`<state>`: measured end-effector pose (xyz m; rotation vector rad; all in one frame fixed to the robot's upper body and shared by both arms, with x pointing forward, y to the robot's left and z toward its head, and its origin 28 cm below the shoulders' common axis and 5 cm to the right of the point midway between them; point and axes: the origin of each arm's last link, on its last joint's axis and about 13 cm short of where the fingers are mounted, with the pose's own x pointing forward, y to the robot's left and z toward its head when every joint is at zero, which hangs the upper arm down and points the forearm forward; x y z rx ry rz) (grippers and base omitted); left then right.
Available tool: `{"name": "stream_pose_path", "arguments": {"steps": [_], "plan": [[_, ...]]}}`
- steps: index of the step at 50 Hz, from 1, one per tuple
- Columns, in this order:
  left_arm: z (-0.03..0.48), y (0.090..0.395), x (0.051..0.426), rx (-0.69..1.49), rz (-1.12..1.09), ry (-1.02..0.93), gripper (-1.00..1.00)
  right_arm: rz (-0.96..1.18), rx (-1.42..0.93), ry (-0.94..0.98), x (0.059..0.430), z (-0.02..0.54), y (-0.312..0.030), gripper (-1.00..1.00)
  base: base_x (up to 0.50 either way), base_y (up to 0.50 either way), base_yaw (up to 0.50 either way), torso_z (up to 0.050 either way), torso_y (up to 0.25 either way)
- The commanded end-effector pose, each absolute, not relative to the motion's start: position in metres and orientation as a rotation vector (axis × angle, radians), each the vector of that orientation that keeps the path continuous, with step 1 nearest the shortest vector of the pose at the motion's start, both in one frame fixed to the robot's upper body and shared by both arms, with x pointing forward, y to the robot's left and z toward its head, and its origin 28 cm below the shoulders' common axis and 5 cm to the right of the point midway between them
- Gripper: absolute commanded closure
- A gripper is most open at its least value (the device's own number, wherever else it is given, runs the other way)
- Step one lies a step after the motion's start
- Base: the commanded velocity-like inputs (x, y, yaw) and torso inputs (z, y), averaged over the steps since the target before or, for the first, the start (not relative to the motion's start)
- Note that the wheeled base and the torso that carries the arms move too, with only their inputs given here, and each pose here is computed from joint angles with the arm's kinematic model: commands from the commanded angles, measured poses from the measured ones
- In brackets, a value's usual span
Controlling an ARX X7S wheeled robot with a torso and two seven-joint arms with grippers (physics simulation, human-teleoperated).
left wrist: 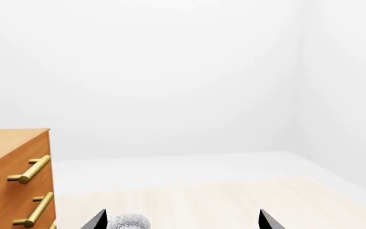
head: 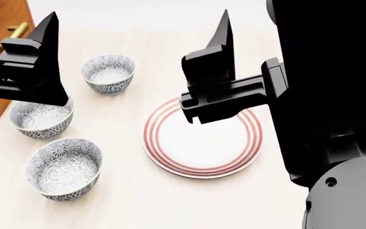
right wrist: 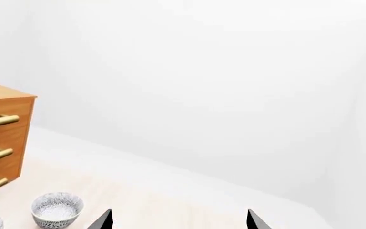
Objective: Put the bowl at the front on the plate.
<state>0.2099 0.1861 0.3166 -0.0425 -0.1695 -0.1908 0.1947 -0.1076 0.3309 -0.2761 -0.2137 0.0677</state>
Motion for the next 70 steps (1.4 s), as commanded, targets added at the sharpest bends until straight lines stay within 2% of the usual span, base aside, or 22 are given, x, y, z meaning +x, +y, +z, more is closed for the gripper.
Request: {"name": "stream_pose_path", "arguments": {"steps": [1,70], "plan": [[0.3149,0.1862,0.2107,-0.043,-0.191,-0.166,-1.0,0.071,-0.275,-0.213,0.195,0.3308,-0.1075,-1.0,0.07,0.0,0.0,0.0,0.0],[0.3123,0.1863,0.2135,-0.045,-0.184,-0.157,-1.0,0.066,-0.255,-0.216,0.1939,0.3279,-0.1106,-1.0,0.07,0.0,0.0,0.0,0.0]]}}
